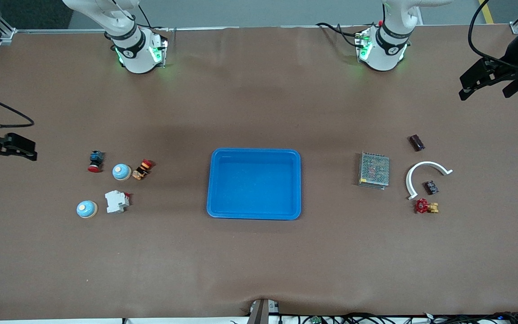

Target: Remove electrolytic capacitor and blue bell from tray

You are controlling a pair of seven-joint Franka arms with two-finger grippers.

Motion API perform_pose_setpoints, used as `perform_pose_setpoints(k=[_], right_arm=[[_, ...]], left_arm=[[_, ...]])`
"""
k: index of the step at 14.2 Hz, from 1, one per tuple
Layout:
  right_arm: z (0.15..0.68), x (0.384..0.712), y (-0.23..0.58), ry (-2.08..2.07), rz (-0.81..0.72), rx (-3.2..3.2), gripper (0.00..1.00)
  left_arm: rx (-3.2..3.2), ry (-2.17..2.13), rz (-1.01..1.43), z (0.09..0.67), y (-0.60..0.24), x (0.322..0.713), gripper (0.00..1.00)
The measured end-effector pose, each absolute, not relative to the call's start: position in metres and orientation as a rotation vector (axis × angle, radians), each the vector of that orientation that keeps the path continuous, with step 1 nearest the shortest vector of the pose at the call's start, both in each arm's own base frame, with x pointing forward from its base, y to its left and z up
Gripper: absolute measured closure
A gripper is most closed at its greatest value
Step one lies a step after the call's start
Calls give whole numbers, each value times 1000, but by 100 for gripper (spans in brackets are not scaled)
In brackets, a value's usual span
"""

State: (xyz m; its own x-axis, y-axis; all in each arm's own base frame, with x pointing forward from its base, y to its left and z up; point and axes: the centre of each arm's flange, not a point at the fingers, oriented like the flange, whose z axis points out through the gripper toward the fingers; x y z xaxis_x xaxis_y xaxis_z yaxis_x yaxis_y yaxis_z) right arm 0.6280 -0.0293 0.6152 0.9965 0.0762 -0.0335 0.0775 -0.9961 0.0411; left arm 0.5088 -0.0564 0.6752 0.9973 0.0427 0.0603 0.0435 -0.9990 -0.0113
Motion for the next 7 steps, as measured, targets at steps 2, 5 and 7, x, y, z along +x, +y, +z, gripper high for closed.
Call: perform_pose_setpoints(k=[2,5,7], right_arm=[[620,622,-34,18,-45,3119,0],[620,612,-25,-39,-46,3126,0],[616,600,-22,-44,12,3137,0]], left_arm=[[-3127,-65,-92,675,-57,509,0],[-3126,-63,-80,671,-58,510,0],[-3126,-63,-74,669,-58,511,0]])
